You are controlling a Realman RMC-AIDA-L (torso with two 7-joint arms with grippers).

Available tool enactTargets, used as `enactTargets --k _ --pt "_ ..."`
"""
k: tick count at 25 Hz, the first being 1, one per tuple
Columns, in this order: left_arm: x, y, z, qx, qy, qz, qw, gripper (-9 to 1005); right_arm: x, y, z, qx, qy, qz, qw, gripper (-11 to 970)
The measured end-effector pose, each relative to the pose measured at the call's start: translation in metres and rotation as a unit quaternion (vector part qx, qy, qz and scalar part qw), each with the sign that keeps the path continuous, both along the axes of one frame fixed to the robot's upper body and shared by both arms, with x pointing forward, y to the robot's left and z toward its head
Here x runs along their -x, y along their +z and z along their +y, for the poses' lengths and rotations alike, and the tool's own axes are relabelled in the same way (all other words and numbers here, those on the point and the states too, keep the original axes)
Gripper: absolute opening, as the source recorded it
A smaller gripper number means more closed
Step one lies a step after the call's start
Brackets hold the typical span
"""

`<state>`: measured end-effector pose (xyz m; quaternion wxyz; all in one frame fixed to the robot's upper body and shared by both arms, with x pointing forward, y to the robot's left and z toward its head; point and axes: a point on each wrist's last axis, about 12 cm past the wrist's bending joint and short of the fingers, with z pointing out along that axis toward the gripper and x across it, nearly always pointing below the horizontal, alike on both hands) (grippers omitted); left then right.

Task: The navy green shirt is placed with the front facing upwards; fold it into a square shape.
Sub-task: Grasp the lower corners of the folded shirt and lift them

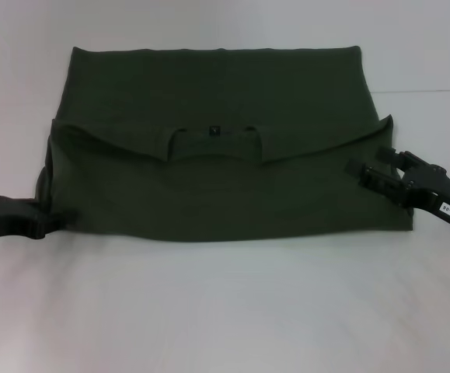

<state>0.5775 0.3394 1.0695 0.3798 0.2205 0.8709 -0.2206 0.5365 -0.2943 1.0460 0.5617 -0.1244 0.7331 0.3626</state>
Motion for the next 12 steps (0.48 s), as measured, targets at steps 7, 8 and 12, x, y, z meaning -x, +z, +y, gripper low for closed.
enactTargets --k 7,8,12 --pt "0.0 -0.001 -0.004 -0.002 -0.011 -0.002 1.0 255 0.003 -0.002 -0.003 0.003 -0.003 0.003 1.0 915" --pt "0.0 -0.001 -0.005 -0.003 -0.013 -0.001 1.0 233 0.005 -0.003 -0.004 0.003 -0.005 0.004 1.0 915" --pt "0.001 -0.003 -0.007 -0.003 -0.018 0.002 1.0 146 0.011 -0.005 -0.012 0.005 -0.014 0.007 1.0 916"
